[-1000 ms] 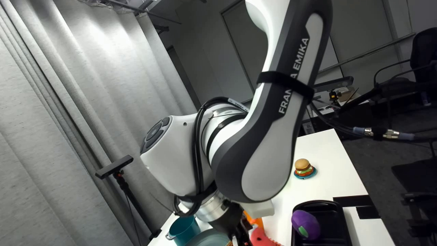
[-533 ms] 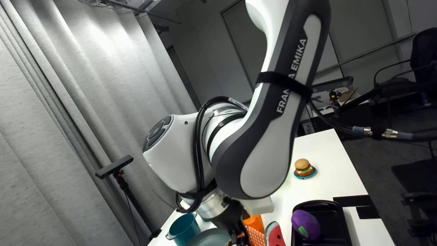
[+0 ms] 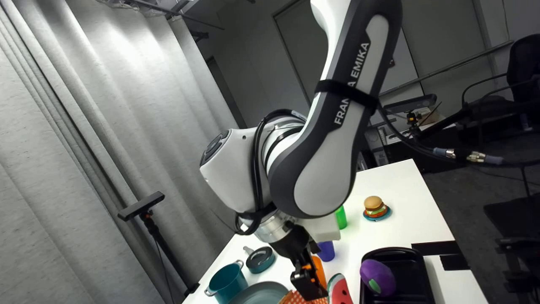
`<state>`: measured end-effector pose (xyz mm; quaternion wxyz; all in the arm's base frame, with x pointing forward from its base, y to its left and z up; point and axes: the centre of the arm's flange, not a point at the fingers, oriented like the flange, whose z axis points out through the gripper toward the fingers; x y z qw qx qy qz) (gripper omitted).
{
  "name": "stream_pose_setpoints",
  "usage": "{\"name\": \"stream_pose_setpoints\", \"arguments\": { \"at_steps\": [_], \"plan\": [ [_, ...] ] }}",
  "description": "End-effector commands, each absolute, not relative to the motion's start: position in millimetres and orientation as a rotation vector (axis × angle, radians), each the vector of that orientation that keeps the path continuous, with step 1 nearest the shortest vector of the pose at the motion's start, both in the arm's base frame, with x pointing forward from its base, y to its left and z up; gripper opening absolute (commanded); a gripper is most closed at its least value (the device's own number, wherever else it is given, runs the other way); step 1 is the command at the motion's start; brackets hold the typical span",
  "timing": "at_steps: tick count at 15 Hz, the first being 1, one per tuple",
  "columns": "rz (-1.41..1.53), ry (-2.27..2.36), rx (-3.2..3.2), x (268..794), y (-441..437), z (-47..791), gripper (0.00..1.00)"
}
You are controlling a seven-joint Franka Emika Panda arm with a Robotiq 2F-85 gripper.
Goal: Remove the watermelon plushie from the box and put them on the tray,then put two of them back
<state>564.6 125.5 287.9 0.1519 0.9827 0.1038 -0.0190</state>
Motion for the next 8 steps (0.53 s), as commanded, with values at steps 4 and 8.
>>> {"name": "stream_pose_setpoints", "arguments": {
  "at_steps": [4,8],
  "plan": [
    [-0.077,0.105,2.883,525,71,295,1.00],
    [-0.052,0.025,2.892,511,51,298,1.00]
  ]
}}
